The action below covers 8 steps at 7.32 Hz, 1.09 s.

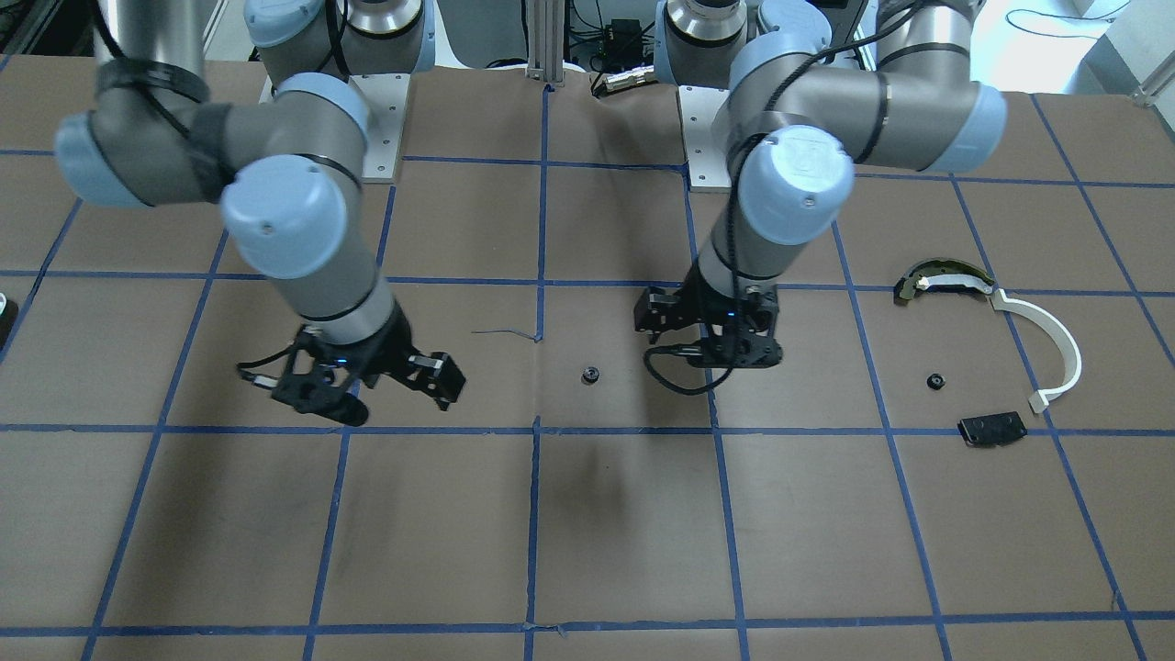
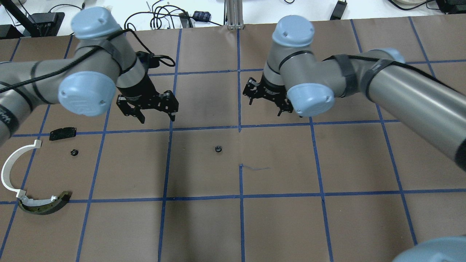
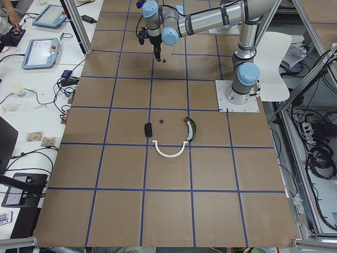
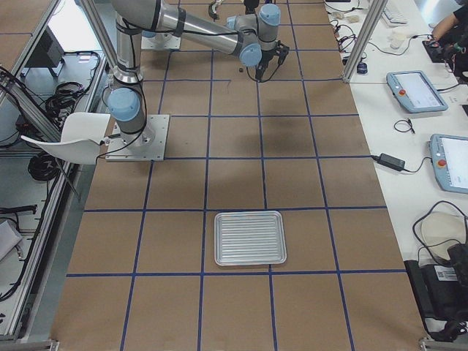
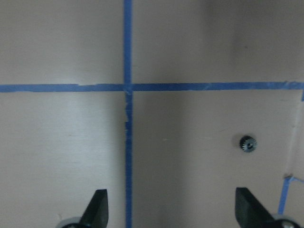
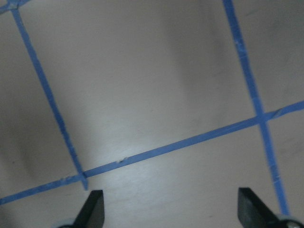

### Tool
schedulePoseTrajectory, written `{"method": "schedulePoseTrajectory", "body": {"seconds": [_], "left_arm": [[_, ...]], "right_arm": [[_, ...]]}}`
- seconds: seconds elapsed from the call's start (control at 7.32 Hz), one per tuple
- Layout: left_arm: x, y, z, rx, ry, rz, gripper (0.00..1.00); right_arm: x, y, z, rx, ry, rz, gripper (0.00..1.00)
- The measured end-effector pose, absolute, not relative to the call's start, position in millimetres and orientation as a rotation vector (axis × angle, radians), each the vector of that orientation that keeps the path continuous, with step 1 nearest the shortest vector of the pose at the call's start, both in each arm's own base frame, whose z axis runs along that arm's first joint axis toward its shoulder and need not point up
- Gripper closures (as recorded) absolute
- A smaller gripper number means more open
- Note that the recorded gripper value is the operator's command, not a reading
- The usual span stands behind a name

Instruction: Place bearing gear from tray to pile

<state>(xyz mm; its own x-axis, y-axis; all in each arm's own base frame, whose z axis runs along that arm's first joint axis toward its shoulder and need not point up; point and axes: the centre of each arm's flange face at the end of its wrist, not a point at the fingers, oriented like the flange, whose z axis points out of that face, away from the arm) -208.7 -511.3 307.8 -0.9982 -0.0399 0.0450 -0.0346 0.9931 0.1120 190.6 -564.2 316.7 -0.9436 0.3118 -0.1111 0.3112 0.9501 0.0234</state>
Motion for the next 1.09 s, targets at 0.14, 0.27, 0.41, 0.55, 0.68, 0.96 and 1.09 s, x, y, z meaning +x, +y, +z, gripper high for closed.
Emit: {"method": "schedulePoseTrajectory", "body": {"seconds": [0.14,0.27,0.41,0.55,0.68,0.96,1.09], "left_arm": [[-246,-498,291,0.08,-3.096,-0.161,0.08],[-273,-485,268,0.084,-3.099,-0.148,0.08],[-288,-477,244,0.084,-3.099,-0.125,0.08],[-295,-472,223,0.082,-3.103,-0.114,0.08],[-296,-472,205,0.084,-3.12,-0.116,0.08],[-296,-477,180,0.093,-3.147,-0.104,0.09],[-297,-479,173,0.107,-3.15,-0.102,0.28]], "right_arm": [[138,-563,341,0.389,3.04,0.014,0.0],[101,-552,369,0.327,3.088,0.006,0.0],[85,-540,396,0.297,3.113,-0.009,0.0],[78,-530,420,0.288,3.126,-0.01,0.0],[76,-525,435,0.288,3.135,0.005,0.0],[77,-519,445,0.318,3.14,0.026,0.0],[79,-513,449,0.327,3.139,0.026,0.0]]}}
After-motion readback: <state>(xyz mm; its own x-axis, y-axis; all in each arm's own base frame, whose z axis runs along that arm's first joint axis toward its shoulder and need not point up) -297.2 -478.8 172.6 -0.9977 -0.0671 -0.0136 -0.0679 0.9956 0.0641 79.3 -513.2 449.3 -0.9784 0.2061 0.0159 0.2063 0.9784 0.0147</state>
